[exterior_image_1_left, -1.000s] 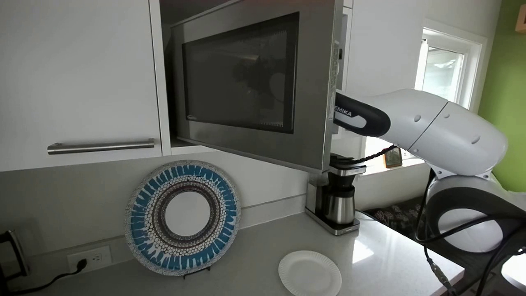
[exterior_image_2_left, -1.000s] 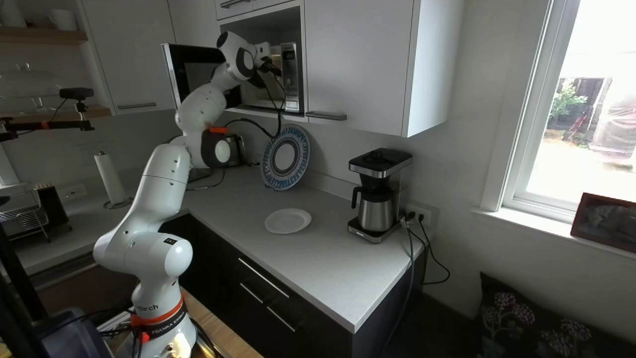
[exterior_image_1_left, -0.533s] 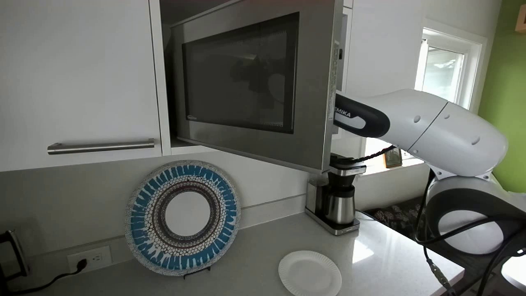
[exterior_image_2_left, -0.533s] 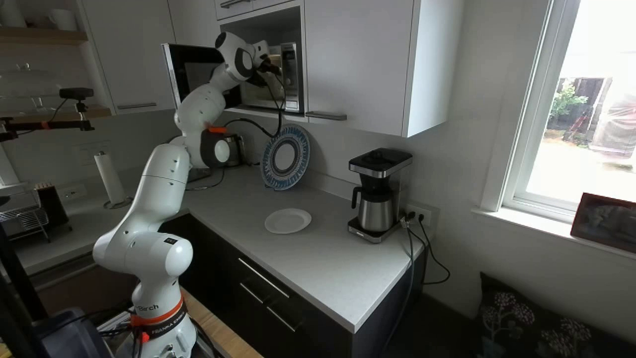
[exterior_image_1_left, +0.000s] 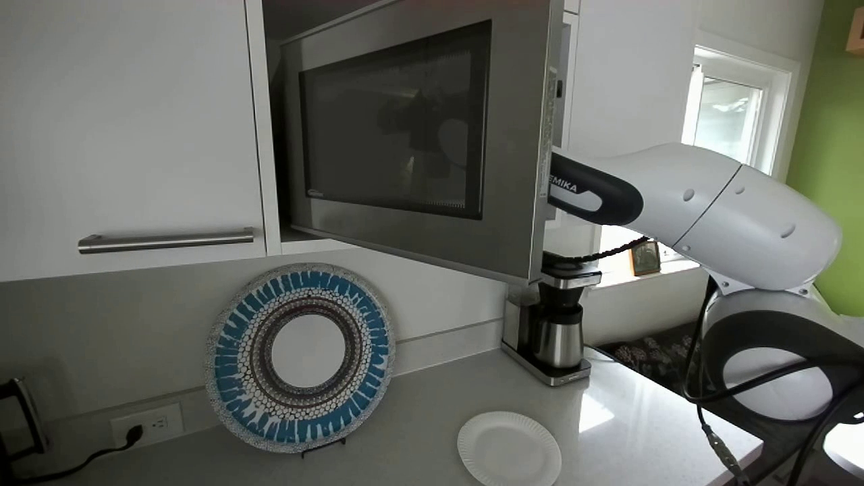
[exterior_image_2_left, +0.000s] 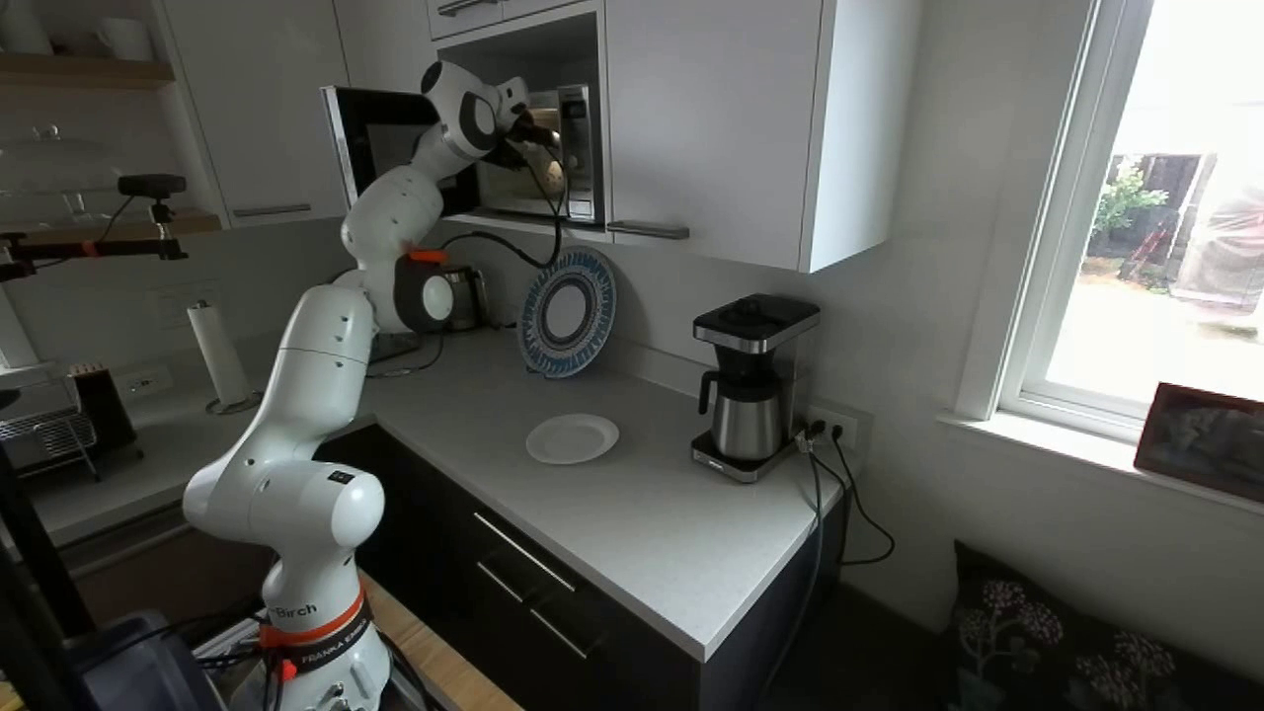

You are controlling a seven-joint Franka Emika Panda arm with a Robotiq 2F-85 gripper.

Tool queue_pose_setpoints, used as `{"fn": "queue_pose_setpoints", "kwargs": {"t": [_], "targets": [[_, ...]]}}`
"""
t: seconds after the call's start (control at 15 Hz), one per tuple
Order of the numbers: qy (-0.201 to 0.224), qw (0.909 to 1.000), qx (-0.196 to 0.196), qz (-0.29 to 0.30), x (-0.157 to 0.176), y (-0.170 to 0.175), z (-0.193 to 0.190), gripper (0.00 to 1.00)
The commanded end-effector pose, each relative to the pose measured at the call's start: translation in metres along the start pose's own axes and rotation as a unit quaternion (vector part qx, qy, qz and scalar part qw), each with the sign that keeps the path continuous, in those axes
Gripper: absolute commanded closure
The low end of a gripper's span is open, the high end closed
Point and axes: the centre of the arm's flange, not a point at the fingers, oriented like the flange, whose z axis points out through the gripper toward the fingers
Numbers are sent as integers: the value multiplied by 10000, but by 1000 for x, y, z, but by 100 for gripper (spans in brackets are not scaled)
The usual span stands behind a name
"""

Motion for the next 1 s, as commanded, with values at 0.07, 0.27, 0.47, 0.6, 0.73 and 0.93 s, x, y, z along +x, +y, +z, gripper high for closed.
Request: {"fn": "queue_pose_setpoints", "kwargs": {"t": [0.07,0.27,0.47,0.6,0.73,0.93], "targets": [[238,9992,69,-307,-30,29,-46,0],[444,9971,138,-609,-33,31,-46,0],[303,9988,185,-335,-35,30,-42,0],[51,9989,60,-460,-1,-2,1,0],[52,9990,64,-435,-1,-2,1,0],[555,9938,-33,-966,-6,2,0,0]]}}
